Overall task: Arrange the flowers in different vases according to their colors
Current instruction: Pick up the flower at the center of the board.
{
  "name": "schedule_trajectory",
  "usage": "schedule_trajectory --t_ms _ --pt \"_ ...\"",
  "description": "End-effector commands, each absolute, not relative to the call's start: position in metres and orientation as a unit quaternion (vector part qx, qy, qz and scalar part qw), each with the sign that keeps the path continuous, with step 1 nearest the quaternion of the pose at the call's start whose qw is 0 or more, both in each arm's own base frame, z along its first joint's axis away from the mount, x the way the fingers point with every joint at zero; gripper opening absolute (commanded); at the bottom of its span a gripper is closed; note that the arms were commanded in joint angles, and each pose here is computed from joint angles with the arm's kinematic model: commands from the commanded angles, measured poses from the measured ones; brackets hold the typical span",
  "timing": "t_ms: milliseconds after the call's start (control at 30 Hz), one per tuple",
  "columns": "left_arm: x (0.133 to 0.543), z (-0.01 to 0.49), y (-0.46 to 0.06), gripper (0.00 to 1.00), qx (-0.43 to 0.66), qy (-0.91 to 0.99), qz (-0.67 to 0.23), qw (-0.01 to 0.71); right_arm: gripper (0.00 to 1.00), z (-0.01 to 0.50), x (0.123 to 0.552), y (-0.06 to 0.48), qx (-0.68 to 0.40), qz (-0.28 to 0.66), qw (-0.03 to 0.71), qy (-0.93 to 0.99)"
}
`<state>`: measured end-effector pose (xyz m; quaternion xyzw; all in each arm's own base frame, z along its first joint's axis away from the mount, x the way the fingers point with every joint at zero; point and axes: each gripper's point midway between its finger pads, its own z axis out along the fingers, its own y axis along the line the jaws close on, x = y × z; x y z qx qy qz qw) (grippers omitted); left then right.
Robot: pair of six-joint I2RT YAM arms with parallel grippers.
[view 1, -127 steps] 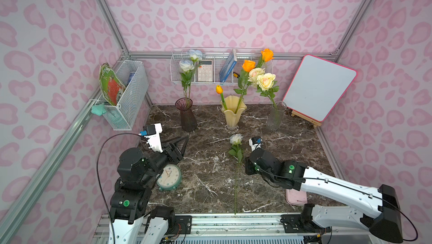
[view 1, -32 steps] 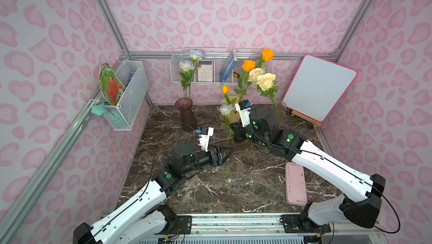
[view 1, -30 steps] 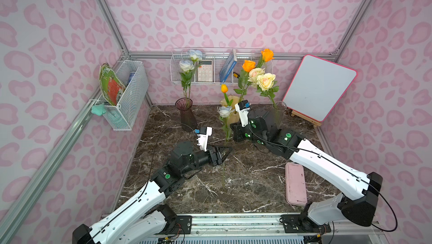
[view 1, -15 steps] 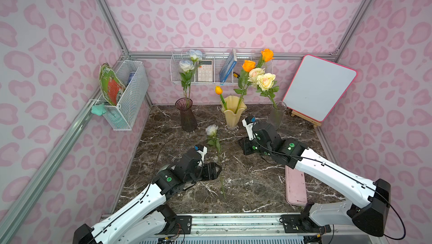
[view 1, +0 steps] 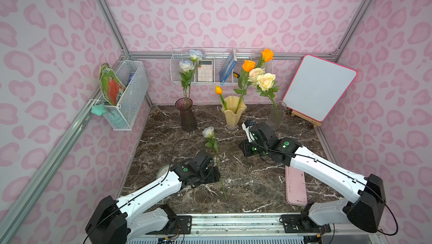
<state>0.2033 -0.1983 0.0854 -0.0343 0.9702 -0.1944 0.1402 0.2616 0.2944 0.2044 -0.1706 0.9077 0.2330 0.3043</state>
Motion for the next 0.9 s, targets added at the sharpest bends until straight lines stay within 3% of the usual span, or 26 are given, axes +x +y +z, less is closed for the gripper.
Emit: schedule_trajectory --t_ms 0,300,567,700,867 --pt "0.211 0.08 -0.203 0.8 -0.031 0.978 -0.166 0.119 0.24 0.204 0.259 0.297 -0.169 0.249 0.303 0.904" --pt "0.213 0.044 -0.213 0.68 -0.019 0.995 -0.091 0.022 0.24 0.185 0.255 0.281 -0.165 0.251 0.293 0.908" --pt "0.234 0.04 -0.23 0.65 -0.016 0.998 -0.064 0.003 0.23 0.178 0.255 0.264 -0.164 0.256 0.298 0.905" --pt "0.23 0.027 -0.224 0.58 -0.025 0.999 -0.041 -0.017 0.23 0.177 0.253 0.255 -0.164 0.26 0.299 0.903" --pt "0.227 0.018 -0.222 0.56 -0.034 0.999 -0.031 -0.026 0.23 0.175 0.25 0.242 -0.156 0.268 0.308 0.9"
